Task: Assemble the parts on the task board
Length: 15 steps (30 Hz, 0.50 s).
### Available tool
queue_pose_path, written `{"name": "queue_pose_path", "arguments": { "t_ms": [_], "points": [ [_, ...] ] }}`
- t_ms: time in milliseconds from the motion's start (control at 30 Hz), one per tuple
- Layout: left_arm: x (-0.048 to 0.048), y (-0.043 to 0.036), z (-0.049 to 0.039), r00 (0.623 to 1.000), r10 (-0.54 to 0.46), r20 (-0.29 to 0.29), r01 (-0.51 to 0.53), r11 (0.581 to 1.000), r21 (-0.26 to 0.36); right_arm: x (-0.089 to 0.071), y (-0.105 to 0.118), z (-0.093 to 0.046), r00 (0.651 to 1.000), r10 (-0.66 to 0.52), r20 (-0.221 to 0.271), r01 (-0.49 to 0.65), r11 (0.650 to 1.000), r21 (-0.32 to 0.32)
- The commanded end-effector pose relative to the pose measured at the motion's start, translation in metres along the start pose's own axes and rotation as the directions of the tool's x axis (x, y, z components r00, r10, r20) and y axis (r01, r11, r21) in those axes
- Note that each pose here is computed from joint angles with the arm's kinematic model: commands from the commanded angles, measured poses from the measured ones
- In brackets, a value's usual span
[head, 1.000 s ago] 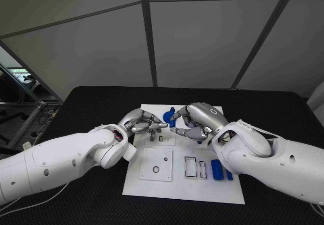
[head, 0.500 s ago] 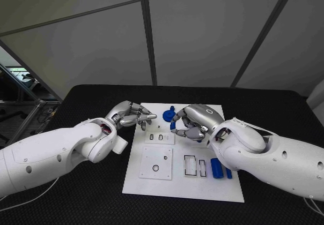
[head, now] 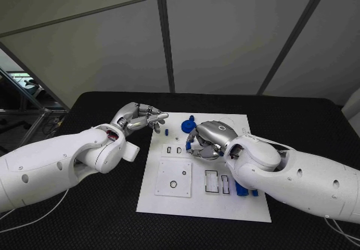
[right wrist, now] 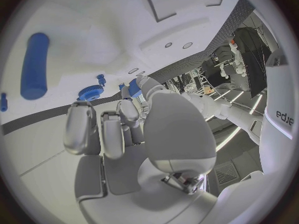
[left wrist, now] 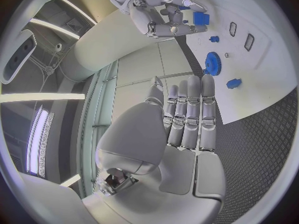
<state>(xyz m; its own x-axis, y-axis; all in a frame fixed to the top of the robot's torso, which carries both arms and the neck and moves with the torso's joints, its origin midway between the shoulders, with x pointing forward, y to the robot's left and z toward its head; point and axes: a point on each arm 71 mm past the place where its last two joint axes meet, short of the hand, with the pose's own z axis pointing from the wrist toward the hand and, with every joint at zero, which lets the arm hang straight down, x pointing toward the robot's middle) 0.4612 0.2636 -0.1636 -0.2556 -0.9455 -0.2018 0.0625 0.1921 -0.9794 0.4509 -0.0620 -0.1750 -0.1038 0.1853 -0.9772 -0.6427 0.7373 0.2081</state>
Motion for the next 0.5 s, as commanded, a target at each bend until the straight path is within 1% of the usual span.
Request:
{"name": "queue_pose_path", "arguments": {
  "t_ms": [33, 200, 400, 500],
  "points": [
    [-0.0012, -0.0039, 0.0008, 0.998, -0.063, 0.032, 0.062, 0.998, 0.026, 0.0021, -0.0003, 0.0016, 0.999, -0.049, -0.007, 0.049, 0.999, 0.018],
    [-0.0003, -0.0043, 0.0016, 0.997, -0.072, 0.031, 0.072, 0.997, 0.026, 0.0047, 0.0018, 0.0041, 0.998, -0.059, -0.008, 0.059, 0.998, 0.022],
    [0.0017, -0.0047, 0.0024, 0.997, -0.078, 0.025, 0.077, 0.997, 0.027, 0.0077, 0.0033, 0.0073, 0.997, -0.079, -0.023, 0.08, 0.996, 0.032],
    [0.0026, -0.0048, 0.0027, 0.997, -0.079, 0.022, 0.079, 0.997, 0.027, 0.0082, 0.0044, 0.0084, 0.996, -0.084, -0.02, 0.085, 0.996, 0.033]
  ]
}}
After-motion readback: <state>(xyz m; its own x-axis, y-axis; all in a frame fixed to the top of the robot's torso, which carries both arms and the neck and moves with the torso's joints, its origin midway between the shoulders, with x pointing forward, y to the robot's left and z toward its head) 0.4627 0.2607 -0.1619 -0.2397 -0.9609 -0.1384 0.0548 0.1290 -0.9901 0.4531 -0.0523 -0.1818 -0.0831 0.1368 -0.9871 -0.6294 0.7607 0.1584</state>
